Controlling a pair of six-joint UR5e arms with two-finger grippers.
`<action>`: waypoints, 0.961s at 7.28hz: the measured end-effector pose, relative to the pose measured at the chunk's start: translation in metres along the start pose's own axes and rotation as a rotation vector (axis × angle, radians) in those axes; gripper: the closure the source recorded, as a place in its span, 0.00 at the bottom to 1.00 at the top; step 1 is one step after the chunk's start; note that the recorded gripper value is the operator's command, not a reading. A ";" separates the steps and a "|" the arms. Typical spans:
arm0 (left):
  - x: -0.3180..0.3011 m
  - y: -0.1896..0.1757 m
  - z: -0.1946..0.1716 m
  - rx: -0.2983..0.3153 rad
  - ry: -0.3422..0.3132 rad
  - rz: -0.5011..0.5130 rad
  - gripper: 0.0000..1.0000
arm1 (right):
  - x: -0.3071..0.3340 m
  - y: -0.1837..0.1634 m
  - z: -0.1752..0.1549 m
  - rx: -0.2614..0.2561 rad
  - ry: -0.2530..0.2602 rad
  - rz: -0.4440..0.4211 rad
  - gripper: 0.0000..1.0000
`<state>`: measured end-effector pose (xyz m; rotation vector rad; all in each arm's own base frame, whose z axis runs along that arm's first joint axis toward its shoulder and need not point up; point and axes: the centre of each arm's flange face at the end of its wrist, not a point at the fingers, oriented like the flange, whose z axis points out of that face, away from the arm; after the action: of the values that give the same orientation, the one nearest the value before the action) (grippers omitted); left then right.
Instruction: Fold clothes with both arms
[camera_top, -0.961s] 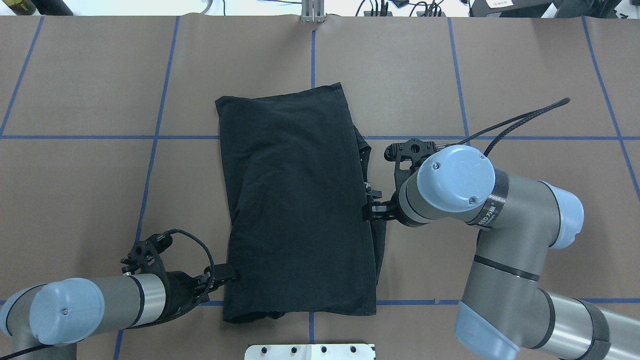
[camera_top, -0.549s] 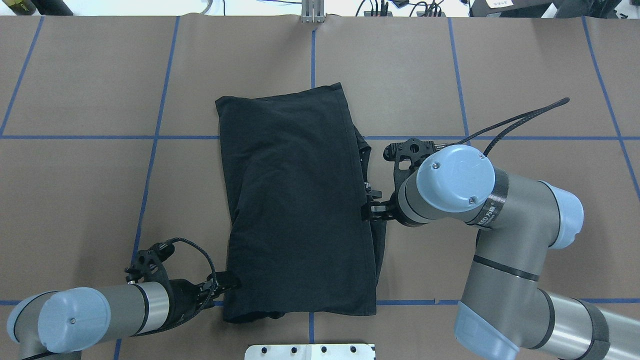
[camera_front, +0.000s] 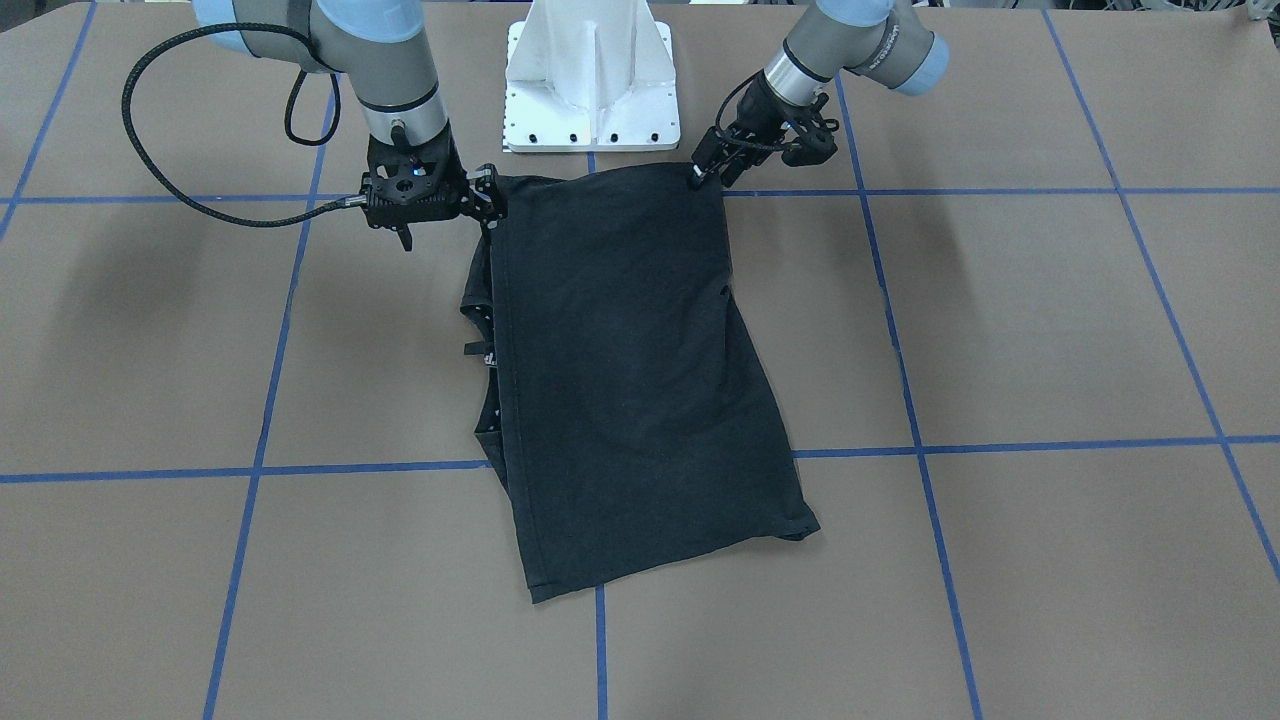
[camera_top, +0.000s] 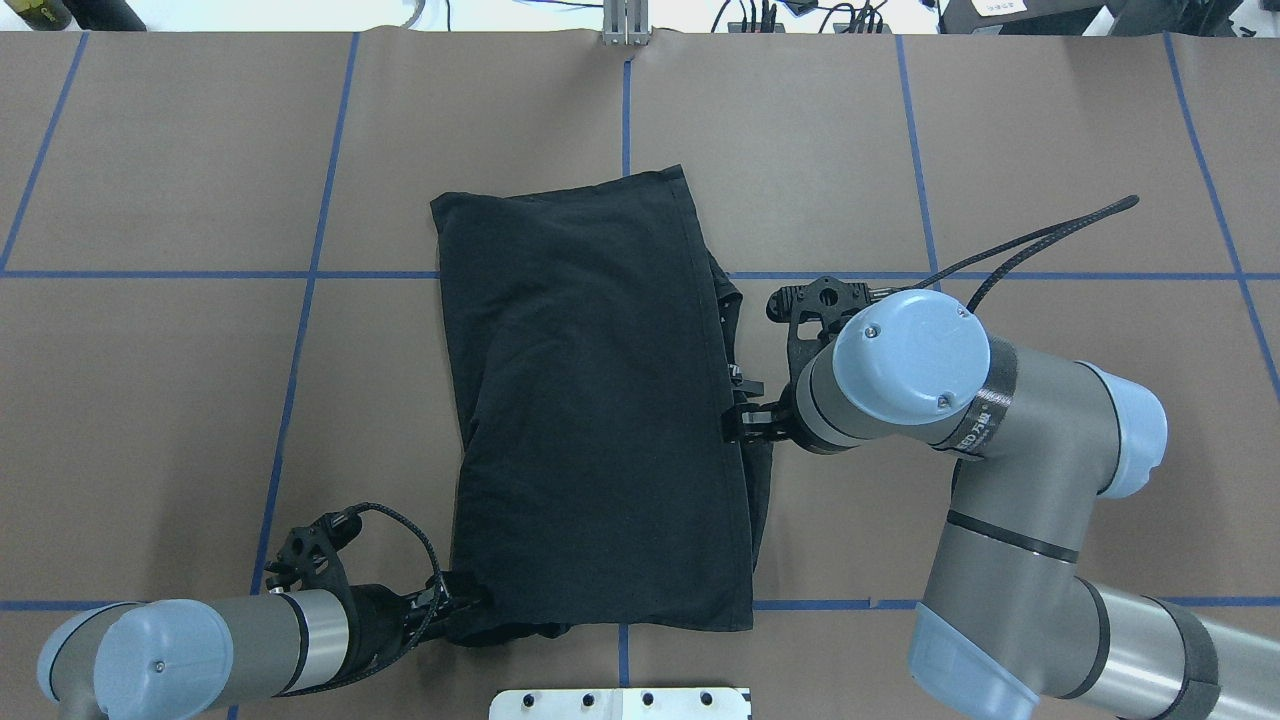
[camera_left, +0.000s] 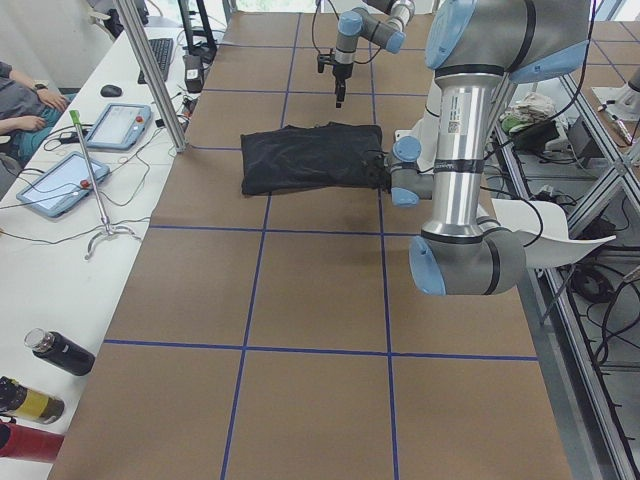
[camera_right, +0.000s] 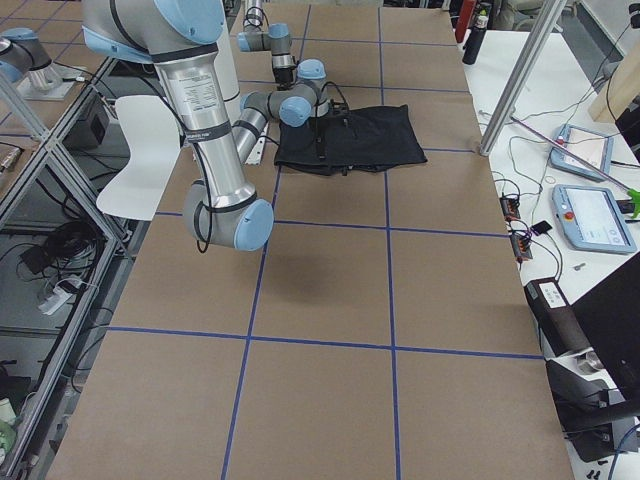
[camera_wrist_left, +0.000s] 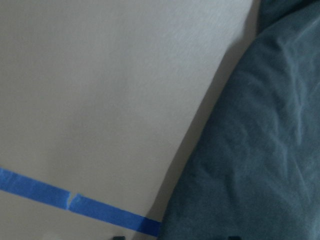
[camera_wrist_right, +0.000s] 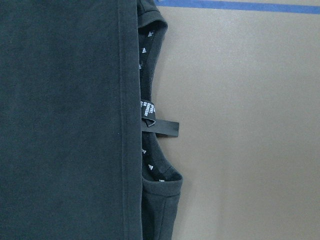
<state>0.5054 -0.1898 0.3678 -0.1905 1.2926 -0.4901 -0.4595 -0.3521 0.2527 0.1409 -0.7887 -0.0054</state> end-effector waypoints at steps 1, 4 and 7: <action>0.001 0.001 0.000 -0.007 0.009 -0.001 0.76 | 0.000 0.000 0.000 0.000 0.000 0.000 0.00; 0.003 0.007 -0.003 -0.022 0.019 0.000 0.96 | 0.001 0.000 0.000 -0.001 0.001 0.000 0.00; 0.003 0.006 -0.004 -0.023 0.019 0.001 1.00 | 0.000 0.000 0.000 -0.001 0.000 0.000 0.00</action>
<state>0.5035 -0.1851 0.3616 -0.2050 1.3171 -0.4769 -0.4593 -0.3516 0.2529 0.1397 -0.7885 -0.0061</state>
